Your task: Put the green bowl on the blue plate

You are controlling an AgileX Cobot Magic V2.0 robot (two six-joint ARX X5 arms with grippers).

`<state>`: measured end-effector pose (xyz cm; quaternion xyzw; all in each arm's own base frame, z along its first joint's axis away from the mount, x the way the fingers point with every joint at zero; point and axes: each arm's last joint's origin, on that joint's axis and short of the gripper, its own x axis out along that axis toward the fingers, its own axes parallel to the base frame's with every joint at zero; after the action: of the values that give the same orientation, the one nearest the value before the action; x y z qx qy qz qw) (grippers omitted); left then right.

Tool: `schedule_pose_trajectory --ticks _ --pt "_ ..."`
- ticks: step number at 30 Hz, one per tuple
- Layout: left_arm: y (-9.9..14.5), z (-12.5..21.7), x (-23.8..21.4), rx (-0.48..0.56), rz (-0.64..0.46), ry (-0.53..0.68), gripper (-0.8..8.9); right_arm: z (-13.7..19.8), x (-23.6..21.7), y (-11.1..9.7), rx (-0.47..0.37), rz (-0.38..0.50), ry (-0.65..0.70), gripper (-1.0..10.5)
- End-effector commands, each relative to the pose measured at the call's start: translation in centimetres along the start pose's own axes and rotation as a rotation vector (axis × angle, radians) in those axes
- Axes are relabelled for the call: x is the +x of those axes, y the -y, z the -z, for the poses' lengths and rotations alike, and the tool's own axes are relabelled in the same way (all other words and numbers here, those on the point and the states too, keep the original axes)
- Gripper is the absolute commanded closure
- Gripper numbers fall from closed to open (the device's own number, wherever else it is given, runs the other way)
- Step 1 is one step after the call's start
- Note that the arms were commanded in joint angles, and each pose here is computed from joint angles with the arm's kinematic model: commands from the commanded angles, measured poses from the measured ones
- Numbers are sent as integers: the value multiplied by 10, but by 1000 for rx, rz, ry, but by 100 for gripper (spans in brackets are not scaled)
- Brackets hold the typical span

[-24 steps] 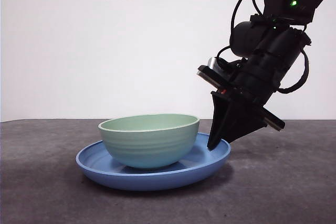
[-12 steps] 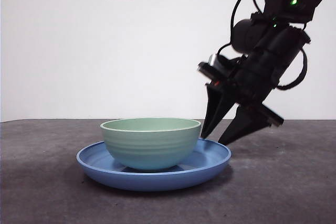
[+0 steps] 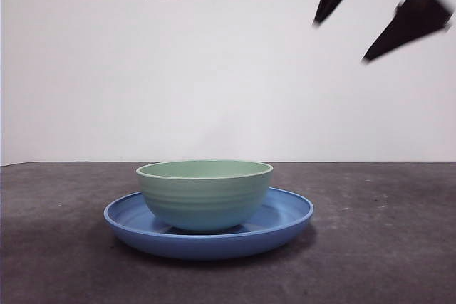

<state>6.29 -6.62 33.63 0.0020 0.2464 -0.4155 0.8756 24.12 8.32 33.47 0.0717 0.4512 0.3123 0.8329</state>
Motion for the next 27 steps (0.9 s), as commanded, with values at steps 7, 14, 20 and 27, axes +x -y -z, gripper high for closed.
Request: schedule_pose_trajectory --ticks 7,14,20,27 --pt "1 -3 -1 3 10 14 185 36 -70 -34 -137 41 95 392" --pt "1 -3 -1 3 10 14 185 74 -89 -40 -185 38 158 392" --pt "1 -3 -1 3 10 14 185 104 -85 -36 -214 40 156 393" --pt "1 -3 -1 3 10 14 188 120 -81 -33 -211 28 147 393"
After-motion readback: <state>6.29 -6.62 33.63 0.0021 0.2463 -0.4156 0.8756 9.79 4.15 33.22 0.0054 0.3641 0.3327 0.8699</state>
